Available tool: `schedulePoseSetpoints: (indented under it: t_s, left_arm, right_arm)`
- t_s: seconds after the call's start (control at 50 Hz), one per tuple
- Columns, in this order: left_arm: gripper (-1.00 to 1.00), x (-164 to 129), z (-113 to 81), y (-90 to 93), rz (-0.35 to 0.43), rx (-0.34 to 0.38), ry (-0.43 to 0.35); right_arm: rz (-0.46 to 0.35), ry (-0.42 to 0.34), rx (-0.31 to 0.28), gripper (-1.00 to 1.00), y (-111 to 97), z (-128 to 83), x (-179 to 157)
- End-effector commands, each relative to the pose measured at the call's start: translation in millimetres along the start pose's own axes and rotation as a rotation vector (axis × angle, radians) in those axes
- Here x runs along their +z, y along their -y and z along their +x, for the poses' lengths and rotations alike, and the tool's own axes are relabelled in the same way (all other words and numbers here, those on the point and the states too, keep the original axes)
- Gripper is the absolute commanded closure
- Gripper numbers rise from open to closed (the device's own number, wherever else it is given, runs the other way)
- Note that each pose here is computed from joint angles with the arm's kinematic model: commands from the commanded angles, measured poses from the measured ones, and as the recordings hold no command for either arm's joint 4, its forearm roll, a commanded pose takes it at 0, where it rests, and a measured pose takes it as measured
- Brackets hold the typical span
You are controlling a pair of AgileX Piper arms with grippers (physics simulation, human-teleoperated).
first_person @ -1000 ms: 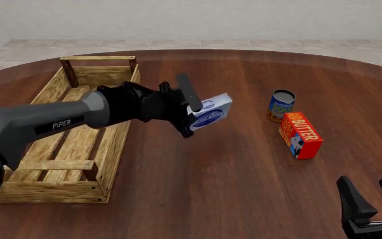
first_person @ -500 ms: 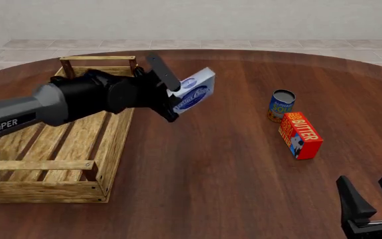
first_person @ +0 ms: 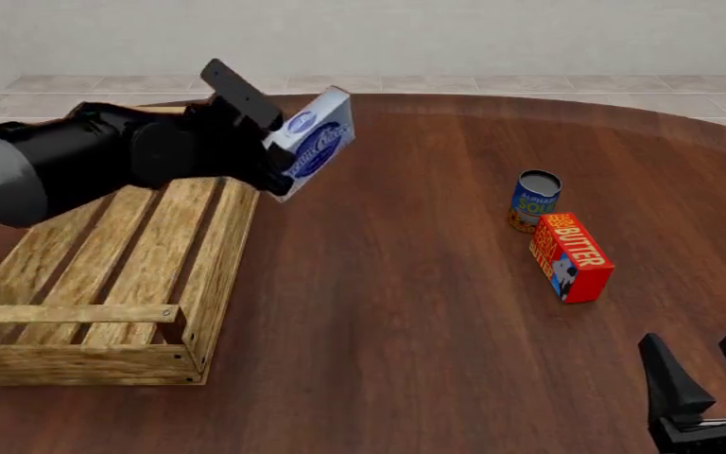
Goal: Pick up the cream cheese and put it in the tray.
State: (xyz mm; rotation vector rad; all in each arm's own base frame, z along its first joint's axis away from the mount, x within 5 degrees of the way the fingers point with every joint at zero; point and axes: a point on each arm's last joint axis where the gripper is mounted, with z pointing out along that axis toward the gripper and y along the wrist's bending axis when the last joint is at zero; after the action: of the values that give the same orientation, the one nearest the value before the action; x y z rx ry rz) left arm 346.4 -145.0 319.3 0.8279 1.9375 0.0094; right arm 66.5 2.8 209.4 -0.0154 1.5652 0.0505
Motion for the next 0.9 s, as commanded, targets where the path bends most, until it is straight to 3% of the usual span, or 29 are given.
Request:
schedulePoseSetpoints:
  t_s: [0.02,0.08,0.1,0.2,0.42,0.46,0.62,0.74,0.9]
  left_arm:
    - [1.0,-13,11.5,-27.4,-0.072,-0.067,-0.009]
    - [1.0,-21,11.9,-34.1,-0.091,-0.078,-0.007]
    - [1.0,-27,11.6,-27.5,-0.081,-0.049,0.004]
    - [1.0,-30,15.5,-47.6,-0.125,-0.119,-0.015]
    - [1.0,-40,34.0,-63.1,-0.176,-0.146,-0.045]
    - [1.0,-37,42.0,-76.7,-0.209,-0.18,-0.062]
    - [1.0,-39,62.6,-90.1,-0.25,-0.189,-0.102]
    - [1.0,-30,93.3,-108.2,-0.294,-0.204,-0.163]
    - [1.0,-22,107.6,-111.1,-0.304,-0.218,-0.181]
  right_arm:
    - [0.001,0.0,-0.001,-1.0,0,0,1]
    - [0.001,-0.001,-0.001,-1.0,0,0,1]
    - [0.001,0.0,0.0,-1.0,0,0,1]
    - [0.0,-0.001,0.0,-1.0,0,0,1]
    - [0.0,0.0,0.0,-1.0,0,0,0]
    - [-0.001,0.0,0.0,-1.0,0,0,0]
    - [-0.001,-0.001,-0.001,-1.0,0,0,0]
    - [0.001,0.0,-0.001,-1.0,0,0,-1]
    - [0.002,-0.006,-0.004,-1.0,0,1,0]
